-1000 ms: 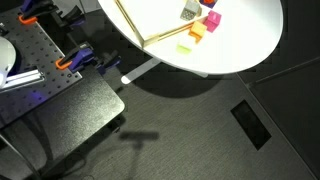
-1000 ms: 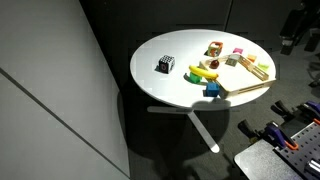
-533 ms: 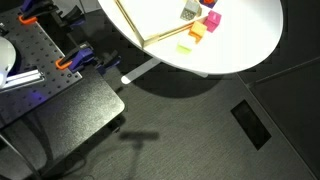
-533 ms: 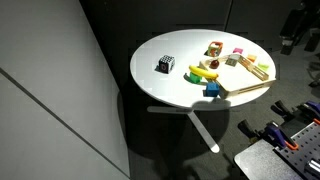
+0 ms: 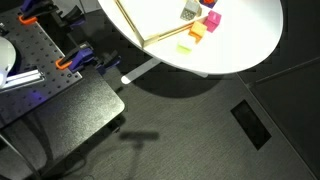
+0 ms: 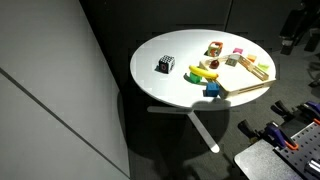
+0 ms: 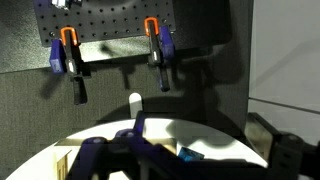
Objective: Pick up the brown plum toy from the tray and put it on the table
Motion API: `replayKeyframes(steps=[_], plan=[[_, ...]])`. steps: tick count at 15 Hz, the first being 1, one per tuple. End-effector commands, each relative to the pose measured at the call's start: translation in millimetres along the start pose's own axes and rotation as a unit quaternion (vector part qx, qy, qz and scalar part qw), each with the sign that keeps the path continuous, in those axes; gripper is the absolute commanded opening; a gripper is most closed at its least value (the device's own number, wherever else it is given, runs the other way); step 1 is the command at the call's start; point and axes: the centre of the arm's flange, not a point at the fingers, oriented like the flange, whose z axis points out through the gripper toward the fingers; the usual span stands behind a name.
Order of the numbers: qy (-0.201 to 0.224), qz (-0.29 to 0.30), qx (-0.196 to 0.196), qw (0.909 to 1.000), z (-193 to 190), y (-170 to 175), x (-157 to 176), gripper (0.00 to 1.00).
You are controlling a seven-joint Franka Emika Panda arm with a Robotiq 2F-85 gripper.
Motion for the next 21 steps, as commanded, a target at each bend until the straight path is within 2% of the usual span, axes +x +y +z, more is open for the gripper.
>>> replayKeyframes(steps=[1, 7, 16, 21], plan=[[0.000, 0.000, 0.000, 1.0000, 0.0, 0.0, 0.0, 1.00], [0.000, 0.000, 0.000, 1.0000, 0.0, 0.0, 0.0, 1.00], [0.073, -0.008, -0.023, 0.9970, 11.2, -45.0, 52.0, 1.00], [0.116, -0.010, -0.029, 0.9928, 16.3, -52.9, 86.4, 1.00]])
